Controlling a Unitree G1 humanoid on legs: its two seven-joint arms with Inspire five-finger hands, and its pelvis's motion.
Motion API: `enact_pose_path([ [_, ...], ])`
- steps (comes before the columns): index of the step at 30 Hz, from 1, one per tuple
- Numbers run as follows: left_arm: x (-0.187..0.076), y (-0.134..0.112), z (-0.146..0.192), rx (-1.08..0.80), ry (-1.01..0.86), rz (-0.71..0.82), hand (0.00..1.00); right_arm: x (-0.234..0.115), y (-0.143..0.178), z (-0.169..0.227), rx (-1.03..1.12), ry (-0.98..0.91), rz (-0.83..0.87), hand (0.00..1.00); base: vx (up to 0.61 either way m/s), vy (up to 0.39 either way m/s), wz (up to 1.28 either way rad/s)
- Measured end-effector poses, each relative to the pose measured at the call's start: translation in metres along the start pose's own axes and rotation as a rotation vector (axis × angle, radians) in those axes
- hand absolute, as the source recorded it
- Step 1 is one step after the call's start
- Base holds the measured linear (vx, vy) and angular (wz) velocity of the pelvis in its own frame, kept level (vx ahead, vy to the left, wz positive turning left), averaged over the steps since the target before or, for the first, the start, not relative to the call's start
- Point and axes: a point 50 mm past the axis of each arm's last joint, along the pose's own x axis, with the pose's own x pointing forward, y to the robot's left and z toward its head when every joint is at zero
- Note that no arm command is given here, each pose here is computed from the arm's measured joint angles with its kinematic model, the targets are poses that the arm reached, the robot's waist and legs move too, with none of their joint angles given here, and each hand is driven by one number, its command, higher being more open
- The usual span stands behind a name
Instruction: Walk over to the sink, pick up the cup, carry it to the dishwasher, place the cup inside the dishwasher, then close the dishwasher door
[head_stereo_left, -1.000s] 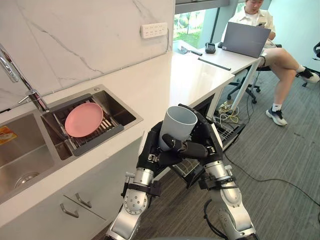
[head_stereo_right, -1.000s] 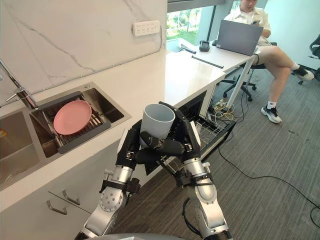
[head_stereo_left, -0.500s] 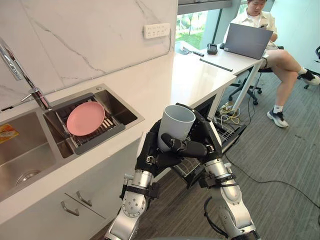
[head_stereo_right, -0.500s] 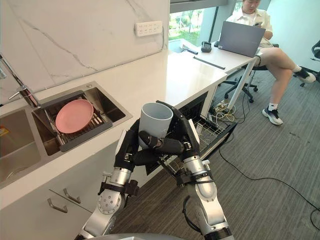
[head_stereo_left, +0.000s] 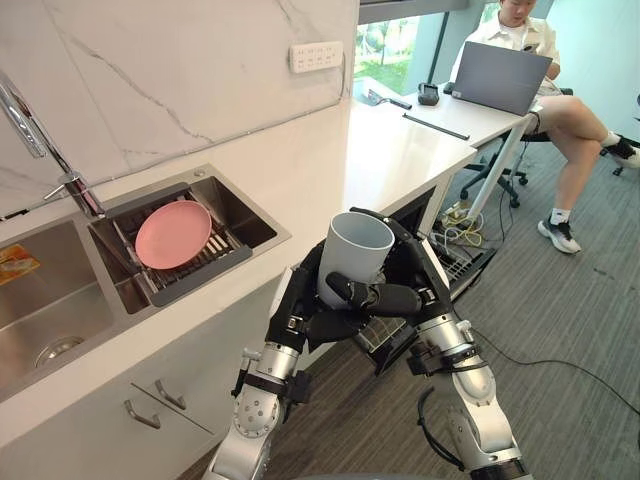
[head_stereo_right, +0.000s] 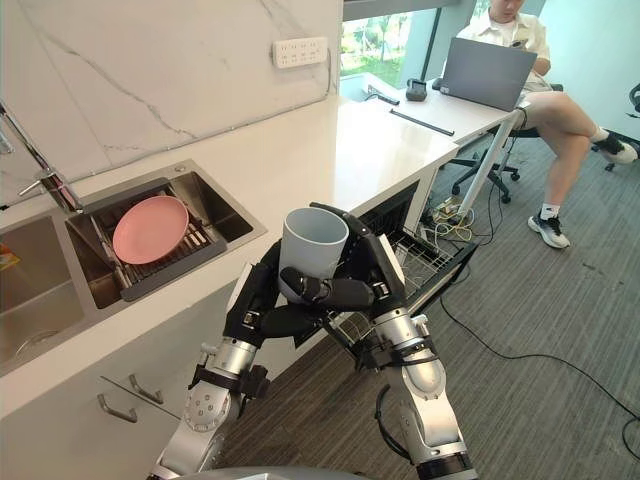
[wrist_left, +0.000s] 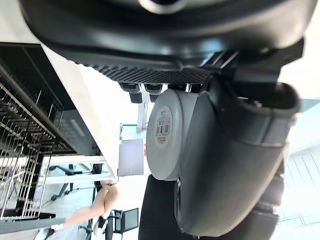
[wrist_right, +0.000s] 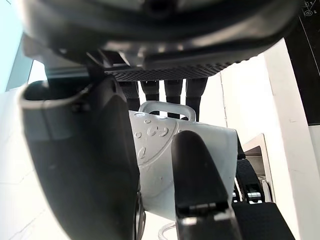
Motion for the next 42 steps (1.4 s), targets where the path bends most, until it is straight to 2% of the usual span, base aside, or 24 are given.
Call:
enact_pose_path([
  [12,-0.009,0.009,-0.01,-0.126,0.038,-0.023,1.0,-0.001,-0.009,0.004,-0.02,-0.01,-0.023,0.0,0.0,0.0,0.0],
  [18,-0.048,0.058,-0.034,-0.149,0.192,0.237,1.0,-0.016,-0.064,0.034,-0.069,-0.148,-0.321,0.0,0.0,0.0,0.0],
  [21,-0.054,0.068,-0.033,-0.167,0.189,0.283,1.0,-0.021,-0.074,0.039,-0.098,-0.157,-0.365,0.0,0.0,0.0,0.0],
  [27,-0.05,0.064,-0.028,-0.228,0.142,0.22,1.0,-0.02,-0.071,0.039,-0.1,-0.154,-0.331,0.0,-0.01,-0.007,0.01],
  [33,-0.051,0.056,-0.034,-0.297,0.182,0.124,1.0,-0.02,-0.071,0.039,-0.102,-0.151,-0.313,0.0,0.0,0.0,0.0],
  [36,-0.056,0.046,-0.046,-0.305,0.254,0.074,1.0,-0.02,-0.07,0.038,-0.106,-0.147,-0.288,0.0,0.0,0.0,-0.01],
  [42,-0.085,0.028,-0.085,-0.26,0.521,-0.014,1.0,-0.025,-0.071,0.028,-0.099,-0.091,-0.269,0.0,0.0,0.0,-0.07],
])
